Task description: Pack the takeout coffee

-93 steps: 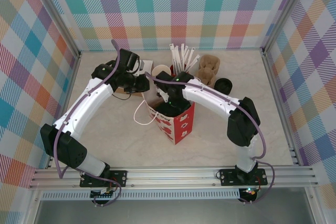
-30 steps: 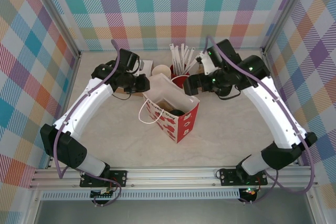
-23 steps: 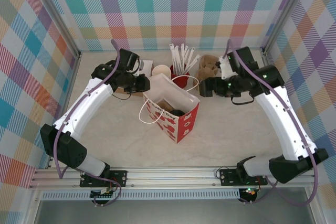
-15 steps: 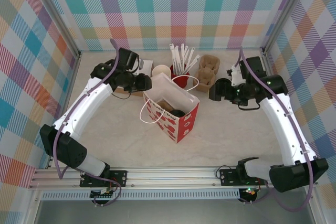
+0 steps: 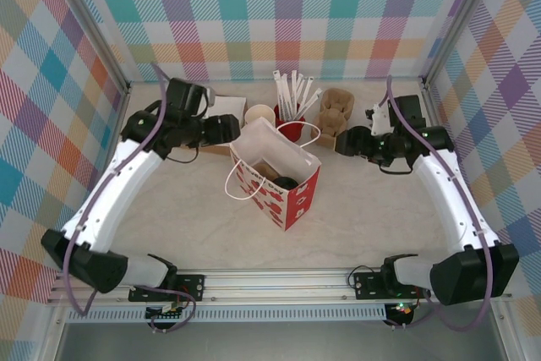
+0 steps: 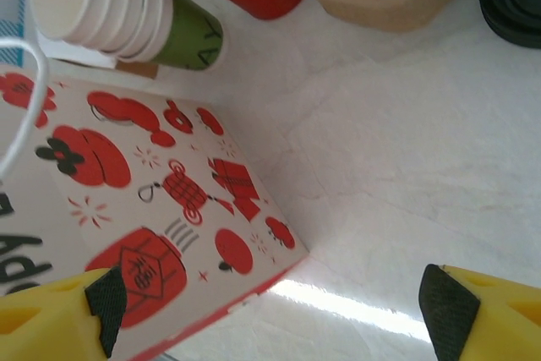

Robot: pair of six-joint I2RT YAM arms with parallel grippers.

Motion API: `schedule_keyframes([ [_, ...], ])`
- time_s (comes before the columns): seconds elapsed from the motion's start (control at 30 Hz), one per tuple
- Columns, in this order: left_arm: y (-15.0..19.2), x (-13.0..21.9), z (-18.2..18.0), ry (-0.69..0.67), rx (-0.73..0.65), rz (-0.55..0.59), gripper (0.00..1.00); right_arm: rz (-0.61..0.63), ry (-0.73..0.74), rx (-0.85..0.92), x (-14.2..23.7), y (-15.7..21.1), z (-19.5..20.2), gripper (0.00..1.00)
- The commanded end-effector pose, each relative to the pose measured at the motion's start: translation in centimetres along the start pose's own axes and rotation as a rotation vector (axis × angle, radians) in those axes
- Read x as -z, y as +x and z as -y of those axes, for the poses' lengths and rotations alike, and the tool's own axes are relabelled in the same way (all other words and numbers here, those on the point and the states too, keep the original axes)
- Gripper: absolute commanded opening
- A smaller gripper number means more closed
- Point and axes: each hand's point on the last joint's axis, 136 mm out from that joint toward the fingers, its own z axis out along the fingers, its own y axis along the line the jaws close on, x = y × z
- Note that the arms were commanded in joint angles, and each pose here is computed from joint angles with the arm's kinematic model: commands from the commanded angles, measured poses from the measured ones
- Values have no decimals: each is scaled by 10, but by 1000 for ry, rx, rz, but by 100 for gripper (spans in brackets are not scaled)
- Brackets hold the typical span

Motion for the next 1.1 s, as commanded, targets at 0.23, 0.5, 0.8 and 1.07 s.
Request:
schedule_keyframes([
  [0.23, 22, 47, -65, -222, 36, 198, 88, 61, -149, -56, -33, -61, -21, 83],
  [0.5, 32, 68, -87, -293, 76, 270, 93, 63, -189, -117, -65, -98, -23, 76],
  [0.8, 31, 68, -89, -302, 88, 272, 95, 76, -173, -129, -94, -137, -24, 69],
  [1.07, 28, 68, -88, -311, 83, 265, 96, 59, -170, -121, -123, -156, -35, 63],
])
